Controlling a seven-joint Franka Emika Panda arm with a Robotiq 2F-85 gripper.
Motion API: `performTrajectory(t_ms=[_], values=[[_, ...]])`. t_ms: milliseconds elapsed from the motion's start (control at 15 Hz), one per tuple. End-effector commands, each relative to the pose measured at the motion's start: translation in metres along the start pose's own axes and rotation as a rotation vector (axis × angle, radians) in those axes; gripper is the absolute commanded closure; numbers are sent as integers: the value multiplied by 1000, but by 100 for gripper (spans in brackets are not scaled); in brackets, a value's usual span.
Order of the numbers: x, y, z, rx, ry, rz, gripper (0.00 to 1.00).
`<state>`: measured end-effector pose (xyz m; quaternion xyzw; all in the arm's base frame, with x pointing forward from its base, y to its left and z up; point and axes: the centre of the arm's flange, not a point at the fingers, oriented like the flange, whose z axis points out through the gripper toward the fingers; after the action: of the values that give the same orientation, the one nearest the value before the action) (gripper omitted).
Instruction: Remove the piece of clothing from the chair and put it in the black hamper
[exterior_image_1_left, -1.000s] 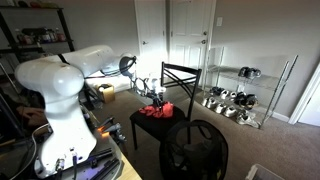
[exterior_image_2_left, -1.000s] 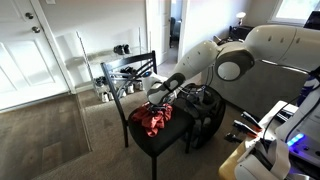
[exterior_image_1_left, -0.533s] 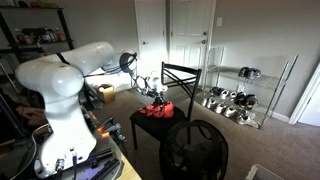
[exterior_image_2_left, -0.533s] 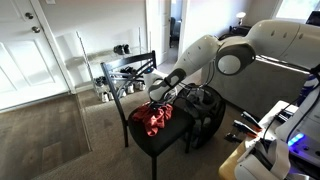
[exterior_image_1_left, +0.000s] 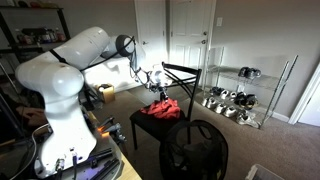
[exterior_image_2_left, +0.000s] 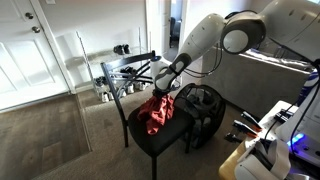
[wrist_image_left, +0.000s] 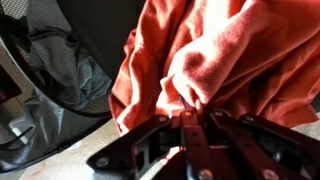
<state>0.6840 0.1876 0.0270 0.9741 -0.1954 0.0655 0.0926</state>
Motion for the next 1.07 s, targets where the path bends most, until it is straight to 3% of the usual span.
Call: performTrajectory(t_ms=[0,200,267,1000], values=[[-34,64,-41,-23,19,127,92],[-38,91,-49,-42,15,212,92],[-1,48,-17,-36,6,156,92],[-2,46,-15,-33,4,157,92]])
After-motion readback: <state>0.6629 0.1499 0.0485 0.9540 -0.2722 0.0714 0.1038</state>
